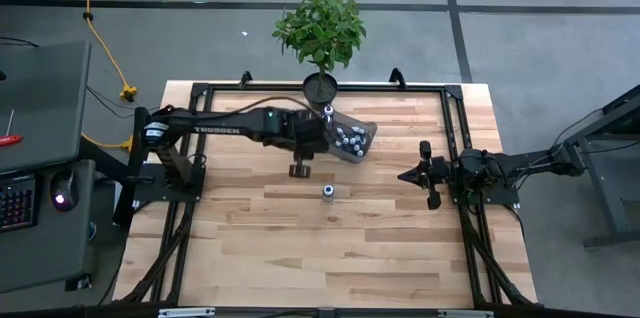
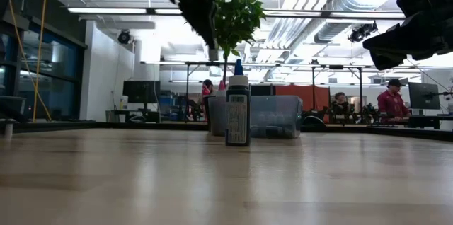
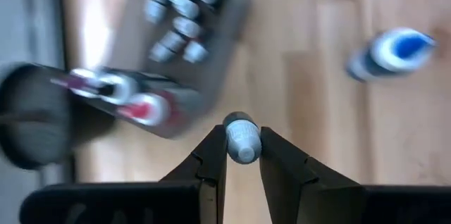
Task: Pick & Place food coloring
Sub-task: Put the small black food coloring bottle into the black bin
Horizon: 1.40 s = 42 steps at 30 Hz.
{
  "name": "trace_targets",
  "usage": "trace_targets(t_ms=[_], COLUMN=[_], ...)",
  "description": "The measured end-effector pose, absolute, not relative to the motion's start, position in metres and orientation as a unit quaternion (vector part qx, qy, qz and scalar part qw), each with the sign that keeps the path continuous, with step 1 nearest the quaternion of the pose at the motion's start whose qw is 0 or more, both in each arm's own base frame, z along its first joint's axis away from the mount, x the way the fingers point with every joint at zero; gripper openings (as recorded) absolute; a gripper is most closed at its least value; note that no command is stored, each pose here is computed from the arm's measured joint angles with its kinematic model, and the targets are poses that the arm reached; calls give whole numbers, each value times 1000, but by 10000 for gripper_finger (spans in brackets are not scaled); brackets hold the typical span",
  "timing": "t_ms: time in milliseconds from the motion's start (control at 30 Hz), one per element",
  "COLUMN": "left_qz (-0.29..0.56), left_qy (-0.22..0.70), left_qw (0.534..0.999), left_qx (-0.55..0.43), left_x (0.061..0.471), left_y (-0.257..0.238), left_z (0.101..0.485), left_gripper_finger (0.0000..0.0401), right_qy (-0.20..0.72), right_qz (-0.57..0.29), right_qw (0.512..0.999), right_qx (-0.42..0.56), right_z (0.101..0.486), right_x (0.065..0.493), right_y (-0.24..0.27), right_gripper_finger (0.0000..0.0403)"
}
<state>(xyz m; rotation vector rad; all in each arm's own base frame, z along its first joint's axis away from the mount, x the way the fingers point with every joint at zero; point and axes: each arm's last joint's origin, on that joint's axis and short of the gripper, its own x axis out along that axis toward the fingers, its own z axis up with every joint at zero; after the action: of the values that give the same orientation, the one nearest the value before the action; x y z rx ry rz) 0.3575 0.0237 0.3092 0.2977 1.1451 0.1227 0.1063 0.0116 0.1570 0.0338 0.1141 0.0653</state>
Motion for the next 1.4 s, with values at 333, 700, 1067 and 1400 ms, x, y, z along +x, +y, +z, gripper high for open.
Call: trace_targets(t_ms=[333,700,1067,1400], left_qz=[83,56,23,-1], left_qy=[501,520,520,546], left_qw=[845,837,833,815], left_qx=[166,160,188,192], left_x=[365,386,435,472], left_y=[49,66,92,105], left_z=[319,343,339,279], left_gripper_finger=[57,57,58,58], right_qy=[57,57,57,56], right_qz=[33,33,33,33], right_qw=[998,998,998,998], right_qx=[17,17,17,17], right_z=[157,157,157,157], right_x=[106,106,106,106], right_y=[12,12,12,12], right_gripper_finger=[2,2,2,3])
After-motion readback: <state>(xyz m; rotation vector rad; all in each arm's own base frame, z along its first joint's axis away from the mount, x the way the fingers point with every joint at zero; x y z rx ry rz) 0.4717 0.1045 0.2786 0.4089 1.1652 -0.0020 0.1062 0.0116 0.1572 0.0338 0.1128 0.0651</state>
